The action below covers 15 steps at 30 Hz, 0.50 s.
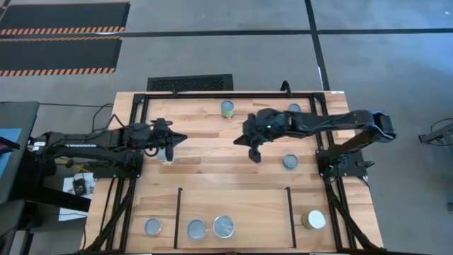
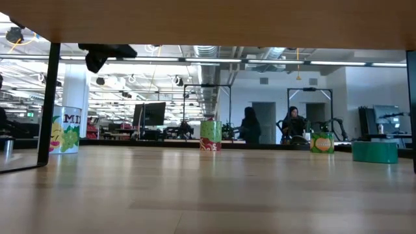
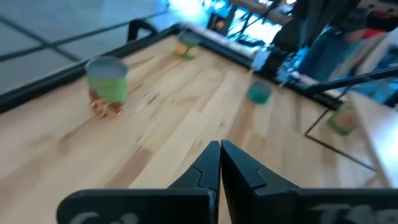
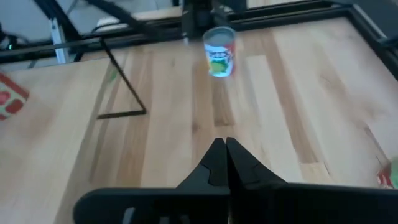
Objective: Pick and place cans onto a shelf
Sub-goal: Put the blue green tuna can on the shelf
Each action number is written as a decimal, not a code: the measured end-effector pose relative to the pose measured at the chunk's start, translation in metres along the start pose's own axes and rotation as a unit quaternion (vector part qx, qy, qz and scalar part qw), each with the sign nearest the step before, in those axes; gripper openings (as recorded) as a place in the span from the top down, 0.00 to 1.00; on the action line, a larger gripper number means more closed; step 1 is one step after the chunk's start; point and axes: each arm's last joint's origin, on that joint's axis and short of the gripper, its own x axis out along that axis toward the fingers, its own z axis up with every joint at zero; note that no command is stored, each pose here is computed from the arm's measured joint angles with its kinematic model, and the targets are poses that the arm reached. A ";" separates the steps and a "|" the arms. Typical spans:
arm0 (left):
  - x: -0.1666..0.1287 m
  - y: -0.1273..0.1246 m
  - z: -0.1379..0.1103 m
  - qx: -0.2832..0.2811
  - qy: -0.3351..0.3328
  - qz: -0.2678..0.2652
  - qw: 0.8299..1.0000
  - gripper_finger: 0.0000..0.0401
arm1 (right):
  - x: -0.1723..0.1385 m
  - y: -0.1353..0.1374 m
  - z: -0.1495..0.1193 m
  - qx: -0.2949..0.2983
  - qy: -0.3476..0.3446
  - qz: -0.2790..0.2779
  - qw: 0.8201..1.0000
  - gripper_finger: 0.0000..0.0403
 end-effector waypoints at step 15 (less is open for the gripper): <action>0.010 -0.011 0.023 -0.035 0.160 0.120 0.979 1.00 | -0.042 -0.024 -0.058 -0.001 -0.036 -0.026 0.999 1.00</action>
